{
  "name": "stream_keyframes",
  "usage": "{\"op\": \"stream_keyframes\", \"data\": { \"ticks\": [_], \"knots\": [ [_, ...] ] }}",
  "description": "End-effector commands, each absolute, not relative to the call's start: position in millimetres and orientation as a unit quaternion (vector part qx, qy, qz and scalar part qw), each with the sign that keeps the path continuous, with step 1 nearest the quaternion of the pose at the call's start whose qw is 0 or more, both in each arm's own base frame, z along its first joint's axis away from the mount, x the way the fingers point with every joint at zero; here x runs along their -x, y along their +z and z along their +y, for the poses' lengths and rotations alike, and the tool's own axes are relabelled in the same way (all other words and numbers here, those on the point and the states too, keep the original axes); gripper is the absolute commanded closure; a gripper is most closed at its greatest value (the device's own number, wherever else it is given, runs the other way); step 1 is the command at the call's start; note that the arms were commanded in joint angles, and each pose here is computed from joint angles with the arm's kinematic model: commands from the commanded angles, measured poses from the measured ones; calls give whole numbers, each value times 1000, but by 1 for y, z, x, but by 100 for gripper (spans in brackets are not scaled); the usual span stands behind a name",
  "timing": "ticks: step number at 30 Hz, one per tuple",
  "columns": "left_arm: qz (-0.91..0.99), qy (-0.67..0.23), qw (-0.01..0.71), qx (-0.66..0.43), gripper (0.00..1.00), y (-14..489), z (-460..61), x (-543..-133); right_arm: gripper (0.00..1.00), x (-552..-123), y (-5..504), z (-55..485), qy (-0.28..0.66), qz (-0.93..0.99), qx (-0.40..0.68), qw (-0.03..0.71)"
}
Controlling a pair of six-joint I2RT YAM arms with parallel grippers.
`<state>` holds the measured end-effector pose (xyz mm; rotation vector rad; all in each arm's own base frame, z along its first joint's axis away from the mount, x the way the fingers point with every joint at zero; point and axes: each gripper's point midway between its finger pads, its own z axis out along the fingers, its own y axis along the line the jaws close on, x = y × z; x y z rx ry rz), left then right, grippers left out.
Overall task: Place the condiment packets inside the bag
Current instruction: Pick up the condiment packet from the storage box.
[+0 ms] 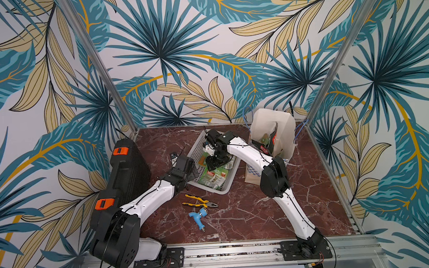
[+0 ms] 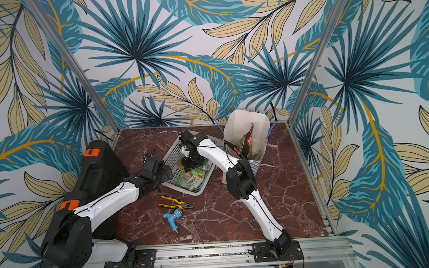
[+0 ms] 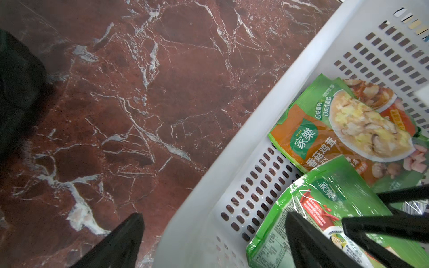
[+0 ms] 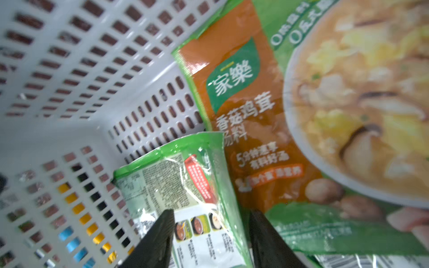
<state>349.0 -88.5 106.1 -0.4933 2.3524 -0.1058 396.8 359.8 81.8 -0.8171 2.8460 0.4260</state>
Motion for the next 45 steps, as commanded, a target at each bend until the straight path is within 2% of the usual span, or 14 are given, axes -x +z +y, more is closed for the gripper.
{"op": "stream_keyframes", "data": {
  "ticks": [1,6,15,16,18,21,22,26,36,45],
  "knots": [
    [903,-55,379,192,0,122,-89,-354,49,-381,114,365,186,939,280,77],
    [904,-58,379,191,0,121,-90,-353,67,-377,113,359,176,940,282,71],
    [903,-68,380,187,0,124,-93,-353,67,-379,82,351,117,943,303,65],
    [903,-69,381,187,0,124,-93,-353,69,-380,83,351,113,943,305,69],
    [902,-71,383,187,0,126,-93,-352,79,-383,89,350,102,943,306,84],
    [900,-79,387,182,0,129,-94,-350,99,-391,122,349,86,937,307,144],
    [900,-82,388,180,0,130,-95,-349,100,-392,134,351,90,933,307,163],
    [884,-116,421,169,0,149,-101,-350,100,-387,201,358,133,912,299,246],
    [855,-153,475,141,0,179,-110,-339,100,-365,332,337,208,866,240,386],
    [856,-159,479,111,0,180,-124,-340,100,-349,427,284,205,818,167,511]
  ]
}}
